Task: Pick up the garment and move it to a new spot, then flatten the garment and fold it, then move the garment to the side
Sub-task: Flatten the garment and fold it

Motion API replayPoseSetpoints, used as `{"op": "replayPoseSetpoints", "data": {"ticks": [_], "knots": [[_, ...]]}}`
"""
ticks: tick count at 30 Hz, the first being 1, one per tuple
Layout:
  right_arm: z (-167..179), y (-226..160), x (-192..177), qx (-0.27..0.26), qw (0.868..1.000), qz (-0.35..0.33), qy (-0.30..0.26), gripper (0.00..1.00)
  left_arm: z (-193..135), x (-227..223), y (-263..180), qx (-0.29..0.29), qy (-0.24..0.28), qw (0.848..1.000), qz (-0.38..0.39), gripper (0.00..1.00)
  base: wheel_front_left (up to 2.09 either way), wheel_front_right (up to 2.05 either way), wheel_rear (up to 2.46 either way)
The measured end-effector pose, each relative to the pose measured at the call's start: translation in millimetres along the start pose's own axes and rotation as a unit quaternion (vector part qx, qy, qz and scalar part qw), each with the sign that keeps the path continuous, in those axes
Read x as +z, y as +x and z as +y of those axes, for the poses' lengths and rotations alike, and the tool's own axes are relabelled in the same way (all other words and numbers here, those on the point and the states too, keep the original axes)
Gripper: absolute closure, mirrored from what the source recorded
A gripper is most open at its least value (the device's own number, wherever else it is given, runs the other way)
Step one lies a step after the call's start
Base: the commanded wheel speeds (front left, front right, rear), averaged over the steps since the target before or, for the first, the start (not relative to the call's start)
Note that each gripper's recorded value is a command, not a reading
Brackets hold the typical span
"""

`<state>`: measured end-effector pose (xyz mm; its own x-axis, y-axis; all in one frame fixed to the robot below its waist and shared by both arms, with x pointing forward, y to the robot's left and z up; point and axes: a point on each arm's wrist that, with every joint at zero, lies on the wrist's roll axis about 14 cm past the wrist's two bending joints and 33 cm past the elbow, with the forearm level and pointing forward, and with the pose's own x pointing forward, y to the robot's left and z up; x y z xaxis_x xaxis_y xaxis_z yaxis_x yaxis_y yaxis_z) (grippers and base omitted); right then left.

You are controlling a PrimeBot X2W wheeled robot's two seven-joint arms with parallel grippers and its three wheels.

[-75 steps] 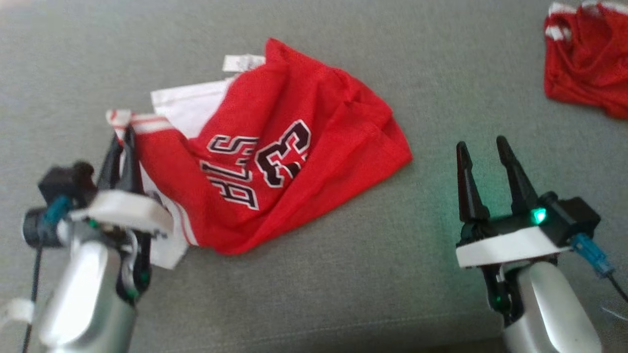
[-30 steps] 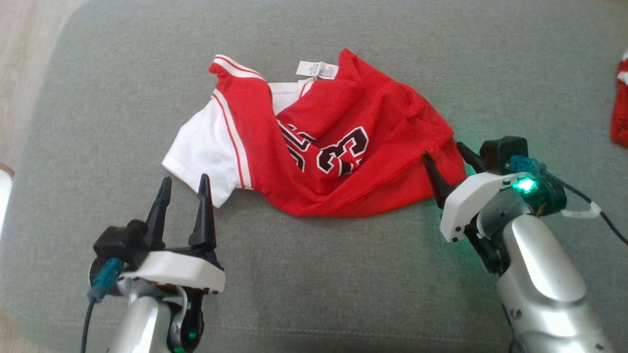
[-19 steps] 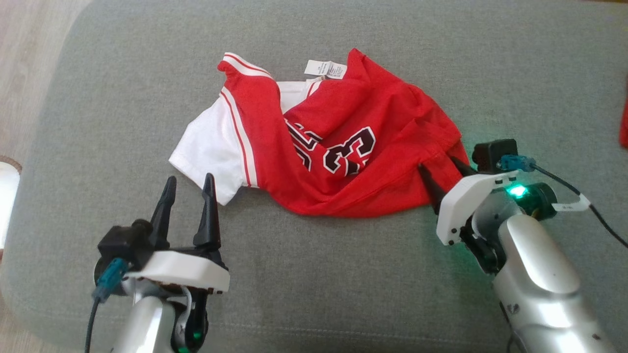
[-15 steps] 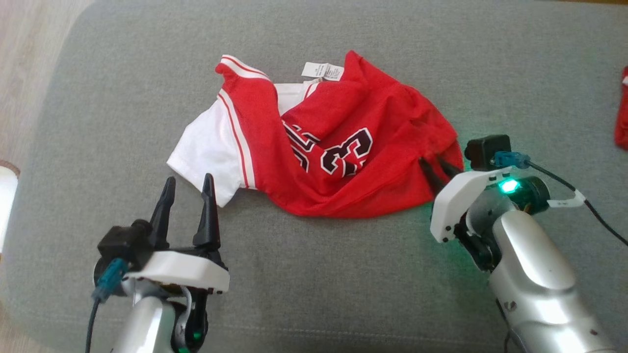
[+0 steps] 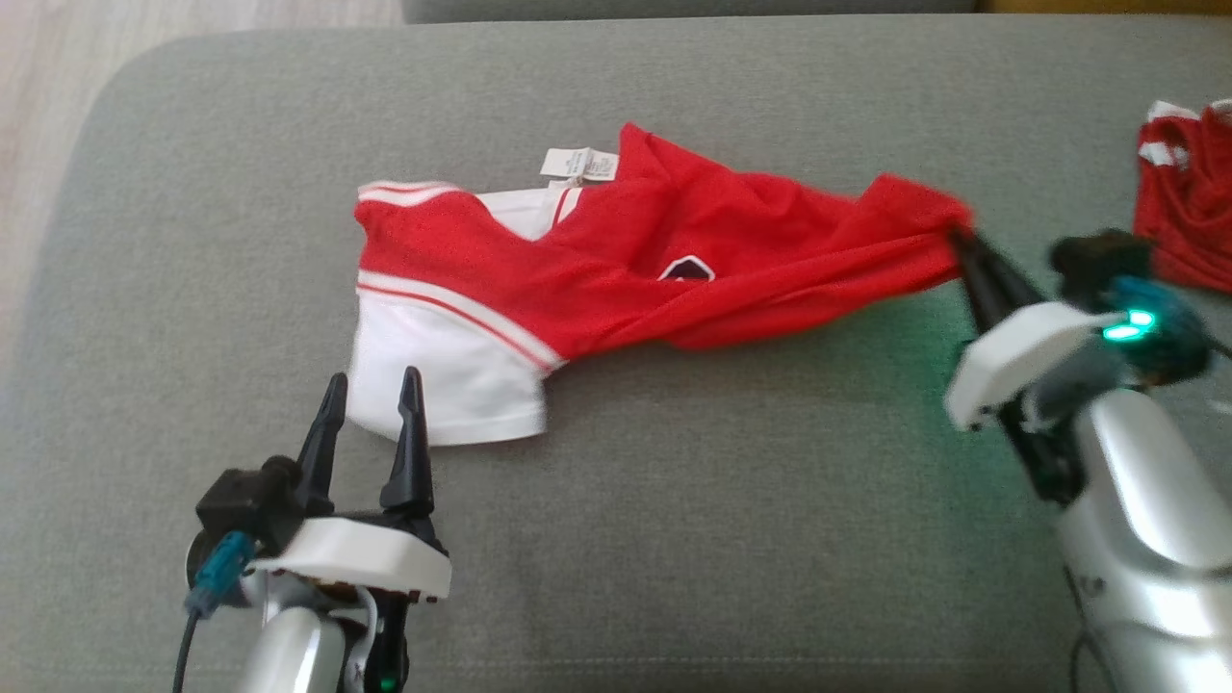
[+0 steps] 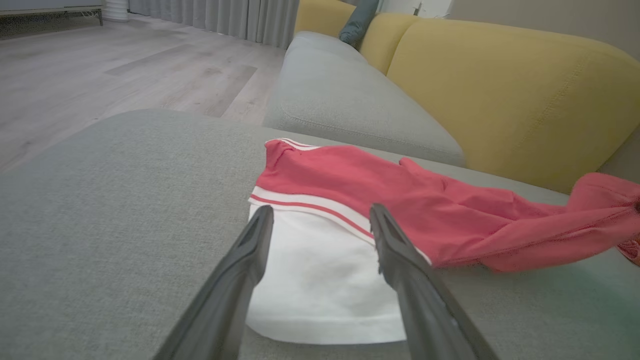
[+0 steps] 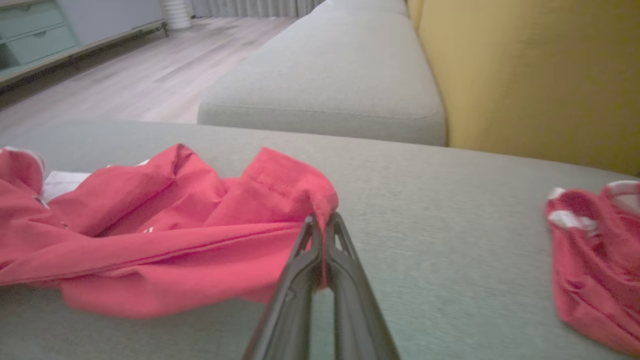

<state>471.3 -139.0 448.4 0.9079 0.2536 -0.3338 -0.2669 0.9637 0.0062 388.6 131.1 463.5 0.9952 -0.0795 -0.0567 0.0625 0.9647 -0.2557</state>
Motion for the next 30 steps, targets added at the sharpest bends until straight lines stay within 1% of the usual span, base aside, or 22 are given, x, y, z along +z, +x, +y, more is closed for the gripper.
{"op": "replayPoseSetpoints", "data": {"ticks": [2,4,8,12,16,18,19,23,24,25,27,28,30], "knots": [[-18,-8,5,-0.024,1.000,-0.015,-0.001,1.00,-3,-2,0,-0.004,-0.001,1.000,0.002,0.00,0.00,0.00,0.00],[-30,-18,2,-0.044,0.999,-0.022,0.002,1.00,-6,-1,2,-0.009,-0.001,1.000,0.001,0.00,0.00,0.00,0.00],[-41,-40,-22,-0.073,0.997,-0.012,0.017,1.00,-9,-4,5,-0.014,-0.002,1.000,0.005,0.00,0.00,0.00,0.00],[-32,-59,-47,-0.087,0.996,0.002,0.031,1.00,-11,-7,7,-0.017,-0.003,1.000,0.009,0.00,0.00,0.00,0.00],[-25,-73,-60,-0.097,0.995,0.002,0.027,1.00,-12,-9,9,-0.019,-0.004,1.000,0.011,0.00,0.00,0.00,0.00],[-21,-79,-67,-0.099,0.995,0.004,0.031,0.94,-12,-9,9,-0.020,-0.003,1.000,0.012,0.00,0.00,0.00,0.00],[-18,-85,-76,-0.101,0.994,0.010,0.036,0.93,-12,-9,10,-0.019,-0.002,1.000,0.012,0.00,0.00,0.00,0.00],[-16,-97,-91,-0.106,0.993,0.024,0.043,0.89,-11,-9,11,-0.018,-0.003,1.000,0.010,0.00,0.00,0.00,0.00],[-16,-99,-94,-0.106,0.993,0.028,0.045,0.85,-11,-8,12,-0.018,-0.003,1.000,0.010,0.00,0.00,0.00,0.00],[-14,-101,-96,-0.106,0.993,0.028,0.048,0.76,-12,-8,12,-0.019,-0.002,1.000,0.009,0.00,0.00,0.00,0.00],[-11,-103,-100,-0.103,0.993,0.033,0.053,0.16,-14,-8,13,-0.023,-0.001,1.000,0.008,0.00,0.00,0.00,0.00],[-9,-105,-103,-0.101,0.993,0.037,0.055,0.00,-15,-7,13,-0.025,-0.001,1.000,0.008,0.00,0.00,0.00,0.00],[-4,-110,-110,-0.098,0.992,0.046,0.062,0.00,-18,-6,14,-0.028,-0.001,1.000,0.006,0.00,0.00,0.00,0.00]]}}
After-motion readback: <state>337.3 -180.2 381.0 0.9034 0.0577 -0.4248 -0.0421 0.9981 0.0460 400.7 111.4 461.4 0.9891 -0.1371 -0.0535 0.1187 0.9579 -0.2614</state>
